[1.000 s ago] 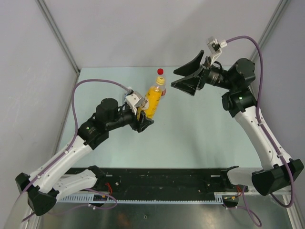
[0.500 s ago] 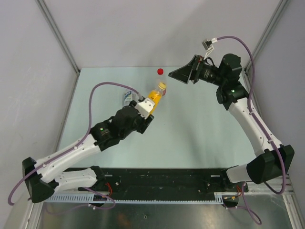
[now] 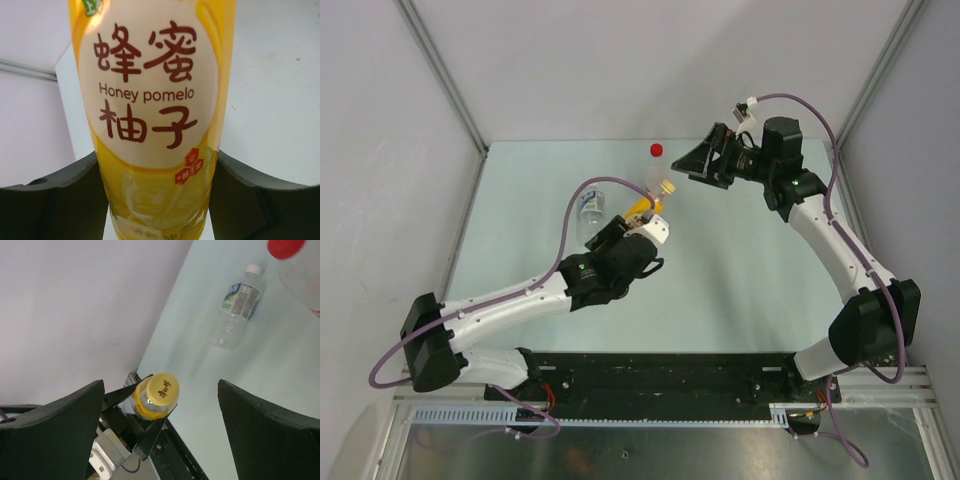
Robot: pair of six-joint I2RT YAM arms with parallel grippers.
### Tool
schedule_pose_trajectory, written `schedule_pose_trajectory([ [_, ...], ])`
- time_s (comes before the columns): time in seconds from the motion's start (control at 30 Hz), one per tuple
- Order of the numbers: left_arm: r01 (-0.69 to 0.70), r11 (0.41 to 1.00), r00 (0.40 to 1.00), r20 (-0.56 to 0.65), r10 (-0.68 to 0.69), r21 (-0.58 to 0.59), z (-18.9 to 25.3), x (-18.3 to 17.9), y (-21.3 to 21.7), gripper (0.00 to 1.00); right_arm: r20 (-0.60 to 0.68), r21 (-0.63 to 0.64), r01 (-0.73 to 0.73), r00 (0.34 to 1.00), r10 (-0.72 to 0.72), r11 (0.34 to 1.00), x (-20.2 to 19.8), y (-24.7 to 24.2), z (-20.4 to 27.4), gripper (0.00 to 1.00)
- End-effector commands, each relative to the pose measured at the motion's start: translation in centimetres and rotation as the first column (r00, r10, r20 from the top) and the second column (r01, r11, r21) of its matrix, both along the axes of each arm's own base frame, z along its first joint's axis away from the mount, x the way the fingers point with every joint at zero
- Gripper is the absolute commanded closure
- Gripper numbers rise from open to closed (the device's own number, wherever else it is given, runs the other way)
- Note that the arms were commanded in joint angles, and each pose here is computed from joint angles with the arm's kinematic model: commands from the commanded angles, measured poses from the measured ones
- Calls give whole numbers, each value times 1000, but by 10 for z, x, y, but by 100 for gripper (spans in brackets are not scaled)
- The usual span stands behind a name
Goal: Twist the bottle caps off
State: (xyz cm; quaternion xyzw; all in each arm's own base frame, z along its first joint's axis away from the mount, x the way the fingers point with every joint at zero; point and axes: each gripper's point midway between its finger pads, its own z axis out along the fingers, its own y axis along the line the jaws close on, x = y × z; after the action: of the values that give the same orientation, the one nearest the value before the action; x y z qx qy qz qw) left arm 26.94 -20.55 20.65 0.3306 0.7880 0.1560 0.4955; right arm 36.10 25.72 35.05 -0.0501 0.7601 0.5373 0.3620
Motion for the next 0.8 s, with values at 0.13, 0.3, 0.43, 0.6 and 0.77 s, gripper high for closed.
schedule_pose_trajectory([
  [0.13, -51, 998, 995, 88, 49, 26, 23, 5, -4, 82, -77, -41, 15, 997, -18, 999, 1, 7, -21, 5],
  [0.3, -42, 999, 996, 85, 40, 20, 23, 3, -5, 82, -94, -38, -24, 995, 20, 999, -4, 20, -27, 18],
  [0.43, -37, 999, 996, 82, 35, 24, 22, 2, -6, 82, -98, -27, -51, 994, 48, 998, -11, 29, -25, 31],
  [0.6, -36, 999, 996, 79, 33, 34, 20, 2, -6, 81, -96, -16, -66, 993, 64, 998, -18, 33, -19, 49],
  [0.77, -33, 999, 997, 77, 30, 27, 21, 1, -6, 81, -85, -5, -64, 994, 63, 998, -21, 33, -12, 70],
])
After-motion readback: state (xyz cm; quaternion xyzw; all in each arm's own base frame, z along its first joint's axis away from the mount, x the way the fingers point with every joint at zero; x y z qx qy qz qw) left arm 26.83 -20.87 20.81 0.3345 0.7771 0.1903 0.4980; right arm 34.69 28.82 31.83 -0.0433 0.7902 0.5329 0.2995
